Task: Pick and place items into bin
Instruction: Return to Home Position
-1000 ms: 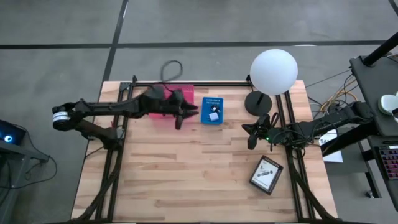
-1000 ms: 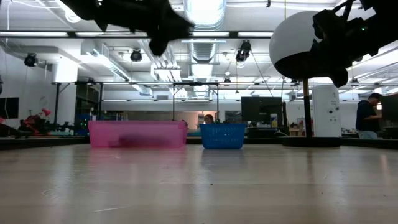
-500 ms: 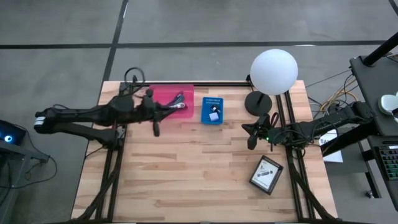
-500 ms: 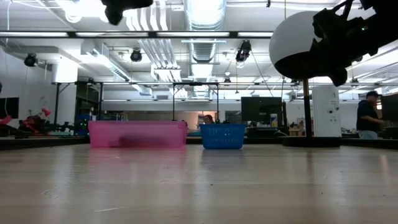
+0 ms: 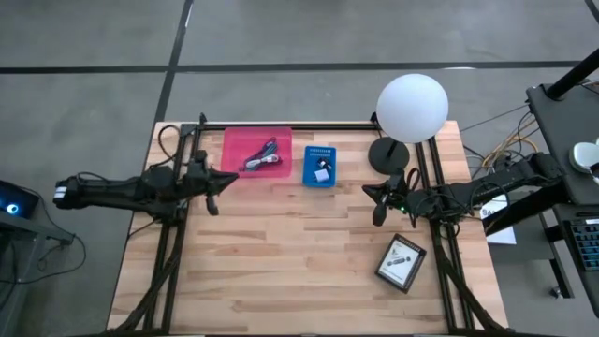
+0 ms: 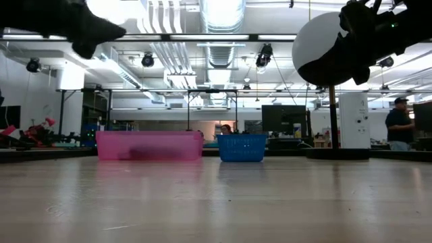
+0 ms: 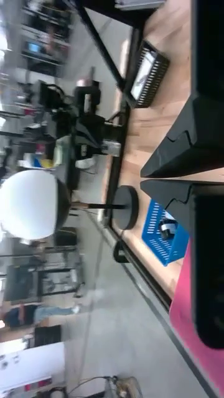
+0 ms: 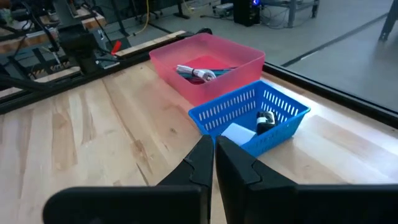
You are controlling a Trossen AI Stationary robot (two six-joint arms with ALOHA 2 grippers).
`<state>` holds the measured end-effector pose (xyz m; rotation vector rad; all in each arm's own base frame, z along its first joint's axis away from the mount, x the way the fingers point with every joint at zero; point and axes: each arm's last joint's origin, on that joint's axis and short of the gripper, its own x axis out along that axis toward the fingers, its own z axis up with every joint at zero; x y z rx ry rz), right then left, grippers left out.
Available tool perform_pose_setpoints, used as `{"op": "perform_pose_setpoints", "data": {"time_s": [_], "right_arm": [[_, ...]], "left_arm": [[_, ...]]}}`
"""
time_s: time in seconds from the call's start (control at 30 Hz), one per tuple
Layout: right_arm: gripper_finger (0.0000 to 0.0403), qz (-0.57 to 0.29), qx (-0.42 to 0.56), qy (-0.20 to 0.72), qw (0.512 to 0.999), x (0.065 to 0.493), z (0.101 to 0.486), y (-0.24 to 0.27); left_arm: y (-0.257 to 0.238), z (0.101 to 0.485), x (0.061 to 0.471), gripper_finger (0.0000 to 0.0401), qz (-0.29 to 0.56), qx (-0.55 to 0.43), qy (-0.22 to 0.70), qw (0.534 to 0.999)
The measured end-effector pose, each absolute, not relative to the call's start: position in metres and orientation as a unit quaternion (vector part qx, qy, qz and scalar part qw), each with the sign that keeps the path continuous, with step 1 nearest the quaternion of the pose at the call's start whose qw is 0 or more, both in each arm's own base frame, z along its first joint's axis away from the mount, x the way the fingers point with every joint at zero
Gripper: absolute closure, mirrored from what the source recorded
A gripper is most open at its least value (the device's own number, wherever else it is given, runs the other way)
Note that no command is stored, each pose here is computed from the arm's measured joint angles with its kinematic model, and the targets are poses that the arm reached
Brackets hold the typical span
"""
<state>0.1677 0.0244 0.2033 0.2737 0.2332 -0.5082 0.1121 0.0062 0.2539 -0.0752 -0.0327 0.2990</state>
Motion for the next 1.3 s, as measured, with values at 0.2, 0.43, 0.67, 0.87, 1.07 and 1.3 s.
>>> {"op": "perform_pose_setpoints", "data": {"time_s": [0.2,0.43,0.67,0.87,1.07,1.3], "right_arm": [[0.0394,-0.250,0.135,0.115,0.952,0.168,0.203,0.024],[0.0394,-0.239,0.147,0.096,0.955,0.170,0.207,0.025],[0.0394,-0.004,0.133,0.021,0.991,0.173,0.234,0.038],[0.0394,0.023,0.107,0.009,0.994,0.158,0.243,0.035],[0.0394,-0.003,0.097,0.037,0.995,0.129,0.241,0.026],[0.0394,-0.022,0.058,-0.129,0.990,0.107,0.241,0.017]], "left_arm": [[0.007,0.215,0.094,0.0401,0.149,-0.045,-0.060,0.986],[0.007,0.183,0.096,0.0401,0.146,-0.032,-0.031,0.988],[0.006,0.174,0.101,0.0401,0.140,-0.022,-0.001,0.990],[0.006,0.178,0.098,0.0401,0.142,-0.021,-0.021,0.989],[0.006,0.179,0.096,0.0401,0.141,-0.023,-0.029,0.989],[0.004,0.178,0.097,0.0401,0.108,-0.021,-0.026,0.994]]}}
